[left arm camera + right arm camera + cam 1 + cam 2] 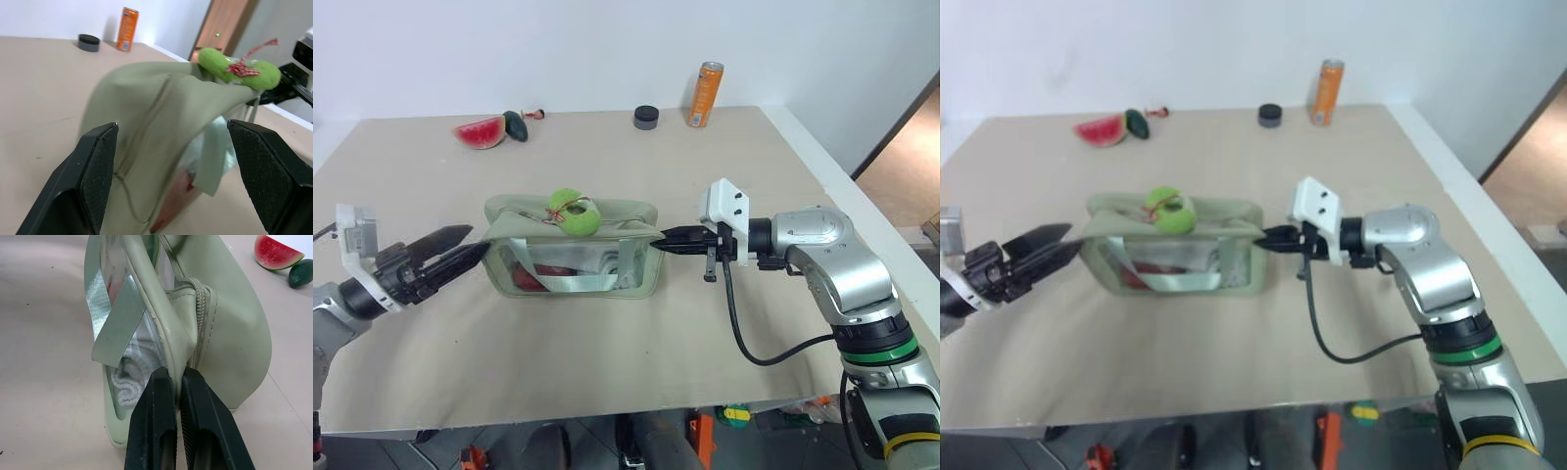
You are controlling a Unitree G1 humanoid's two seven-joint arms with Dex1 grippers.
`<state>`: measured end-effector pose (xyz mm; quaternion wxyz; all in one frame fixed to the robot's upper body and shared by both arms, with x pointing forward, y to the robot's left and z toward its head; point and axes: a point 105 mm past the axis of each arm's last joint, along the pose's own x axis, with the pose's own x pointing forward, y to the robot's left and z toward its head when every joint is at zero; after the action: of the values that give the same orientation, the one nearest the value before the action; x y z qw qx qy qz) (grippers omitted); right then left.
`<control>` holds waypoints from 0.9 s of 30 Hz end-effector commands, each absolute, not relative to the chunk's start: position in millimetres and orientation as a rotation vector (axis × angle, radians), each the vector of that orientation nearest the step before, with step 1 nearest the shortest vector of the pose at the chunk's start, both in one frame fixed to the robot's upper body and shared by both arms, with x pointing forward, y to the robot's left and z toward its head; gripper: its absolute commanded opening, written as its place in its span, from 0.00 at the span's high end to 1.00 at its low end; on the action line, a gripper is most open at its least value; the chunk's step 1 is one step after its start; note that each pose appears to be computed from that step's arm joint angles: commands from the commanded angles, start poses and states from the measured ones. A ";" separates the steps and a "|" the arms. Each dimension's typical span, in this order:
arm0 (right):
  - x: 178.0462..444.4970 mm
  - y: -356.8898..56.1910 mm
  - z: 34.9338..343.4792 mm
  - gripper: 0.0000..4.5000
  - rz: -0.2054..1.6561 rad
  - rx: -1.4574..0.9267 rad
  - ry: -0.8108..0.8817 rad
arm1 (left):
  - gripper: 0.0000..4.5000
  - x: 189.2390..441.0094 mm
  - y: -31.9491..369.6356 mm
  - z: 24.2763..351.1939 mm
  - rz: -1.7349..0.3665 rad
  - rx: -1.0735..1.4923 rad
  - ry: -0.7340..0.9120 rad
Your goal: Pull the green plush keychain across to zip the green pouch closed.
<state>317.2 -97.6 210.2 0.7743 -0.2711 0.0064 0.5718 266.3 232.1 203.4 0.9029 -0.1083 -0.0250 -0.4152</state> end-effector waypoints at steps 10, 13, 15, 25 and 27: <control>314.4 -97.9 212.5 1.00 1.231 -0.601 0.006 | 0.43 272.4 216.2 201.6 -0.932 -0.199 -0.025; 313.7 -98.3 211.8 1.00 1.230 -0.601 0.009 | 0.67 274.5 216.7 206.3 -0.929 -0.207 -0.046; 313.3 -98.4 211.3 1.00 1.230 -0.600 0.010 | 0.81 275.4 217.1 208.4 -0.926 -0.212 -0.056; 313.6 -99.8 219.0 0.84 1.227 -0.517 0.009 | 1.00 281.6 213.6 204.8 -0.890 -0.165 -0.061; 311.4 -101.6 223.6 0.71 1.230 -0.490 0.009 | 1.00 281.5 212.4 205.2 -0.893 -0.166 -0.065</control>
<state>315.8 -98.7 206.6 0.7850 -0.2324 0.0302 0.5734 283.3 216.3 194.9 0.9007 -0.0954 -0.0111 -0.4237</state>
